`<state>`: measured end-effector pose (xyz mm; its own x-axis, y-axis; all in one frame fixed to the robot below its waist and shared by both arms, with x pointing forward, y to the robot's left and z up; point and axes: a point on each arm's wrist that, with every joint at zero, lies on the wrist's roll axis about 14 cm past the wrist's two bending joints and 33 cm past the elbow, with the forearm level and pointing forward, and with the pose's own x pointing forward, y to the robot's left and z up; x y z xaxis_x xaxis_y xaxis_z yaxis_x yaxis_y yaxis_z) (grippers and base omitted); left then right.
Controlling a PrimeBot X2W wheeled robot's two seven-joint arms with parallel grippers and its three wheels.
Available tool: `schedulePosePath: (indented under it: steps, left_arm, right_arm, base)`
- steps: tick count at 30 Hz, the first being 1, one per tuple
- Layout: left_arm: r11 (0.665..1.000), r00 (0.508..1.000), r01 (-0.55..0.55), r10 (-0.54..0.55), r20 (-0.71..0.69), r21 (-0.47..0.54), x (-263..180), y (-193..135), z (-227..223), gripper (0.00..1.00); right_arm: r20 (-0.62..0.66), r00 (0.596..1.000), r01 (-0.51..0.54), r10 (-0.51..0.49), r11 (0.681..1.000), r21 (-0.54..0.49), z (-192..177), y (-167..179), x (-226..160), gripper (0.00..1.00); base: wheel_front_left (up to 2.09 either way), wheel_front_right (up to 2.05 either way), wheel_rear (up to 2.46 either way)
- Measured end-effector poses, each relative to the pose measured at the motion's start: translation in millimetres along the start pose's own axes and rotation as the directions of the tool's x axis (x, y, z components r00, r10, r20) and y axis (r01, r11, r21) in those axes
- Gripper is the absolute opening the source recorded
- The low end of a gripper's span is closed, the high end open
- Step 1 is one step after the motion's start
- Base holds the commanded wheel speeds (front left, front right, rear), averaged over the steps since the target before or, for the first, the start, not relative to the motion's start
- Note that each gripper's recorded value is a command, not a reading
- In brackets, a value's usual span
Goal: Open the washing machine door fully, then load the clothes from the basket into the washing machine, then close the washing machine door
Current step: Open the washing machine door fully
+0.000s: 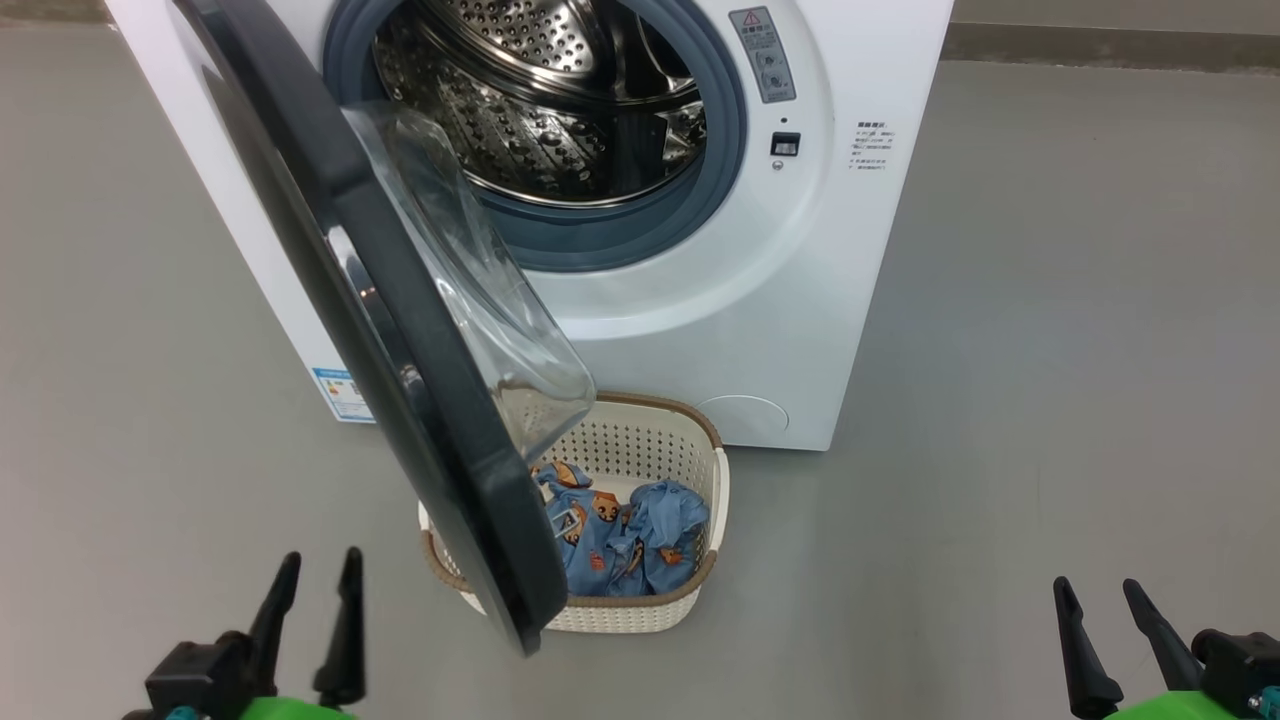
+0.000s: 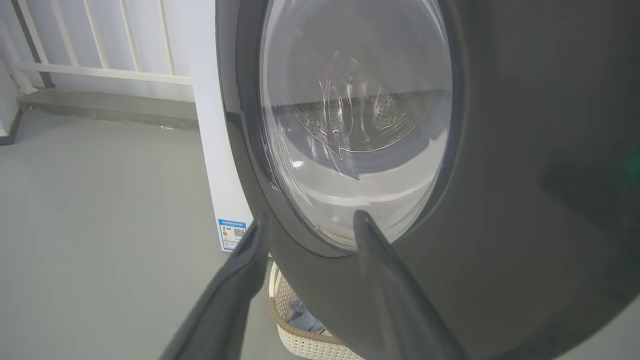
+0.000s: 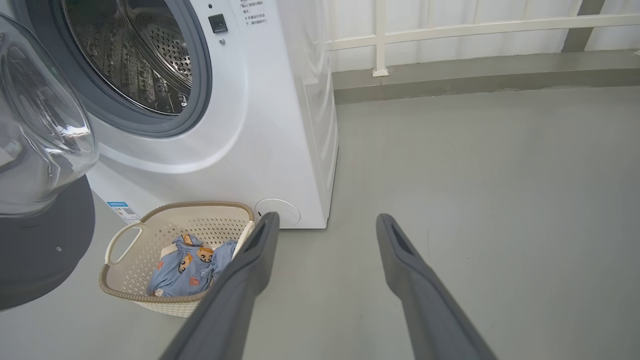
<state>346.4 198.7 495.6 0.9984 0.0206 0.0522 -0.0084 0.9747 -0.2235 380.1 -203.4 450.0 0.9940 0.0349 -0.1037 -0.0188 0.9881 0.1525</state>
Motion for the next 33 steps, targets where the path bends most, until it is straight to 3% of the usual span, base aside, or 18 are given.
schedulePosePath:
  steps: [1,6,8,12,18,24,29,33]
  left_arm:
    - [1.000,1.000,-0.004,0.004,0.004,0.000,0,1,1,0.00]
    - [1.000,0.994,-0.028,0.028,0.107,-0.005,6,8,34,0.00]
    - [0.999,0.982,-0.020,0.013,0.188,0.039,10,7,61,0.00]
    - [0.995,0.918,0.022,-0.057,0.393,0.093,9,-14,130,0.00]
    - [0.976,0.835,0.142,-0.206,0.510,0.163,-3,-66,172,0.00]
    - [0.939,0.812,0.314,-0.343,0.473,0.142,-8,-119,157,0.00]
    - [0.902,0.838,0.429,-0.416,0.352,0.046,-6,-150,112,0.00]
    - [0.900,0.873,0.435,-0.417,0.253,-0.019,-2,-154,78,0.00]
  right_arm:
    - [0.000,1.000,-0.002,0.002,1.000,-0.004,0,1,0,1.00]
    - [-0.016,1.000,0.000,0.000,1.000,-0.001,-6,2,-3,1.00]
    - [-0.018,1.000,0.003,-0.003,1.000,-0.001,-7,1,-3,1.00]
    - [-0.016,1.000,0.013,-0.013,1.000,-0.001,-6,-3,-2,1.00]
    - [-0.014,1.000,0.017,-0.017,1.000,-0.002,-6,-4,0,1.00]
    - [-0.011,1.000,0.017,-0.017,1.000,-0.010,-5,-4,1,1.00]
    - [-0.010,1.000,0.022,-0.022,1.000,-0.017,-5,-6,2,1.00]
    - [-0.006,1.000,0.023,-0.023,0.999,-0.024,-3,-7,3,1.00]
  base:
    - [0.00,0.00,0.00]
    - [0.00,0.00,0.00]
    - [0.00,0.00,0.00]
    - [0.00,0.00,0.00]
    - [0.00,0.00,0.00]
    - [0.00,0.00,0.00]
    - [0.00,0.00,0.00]
    - [0.00,0.00,0.00]
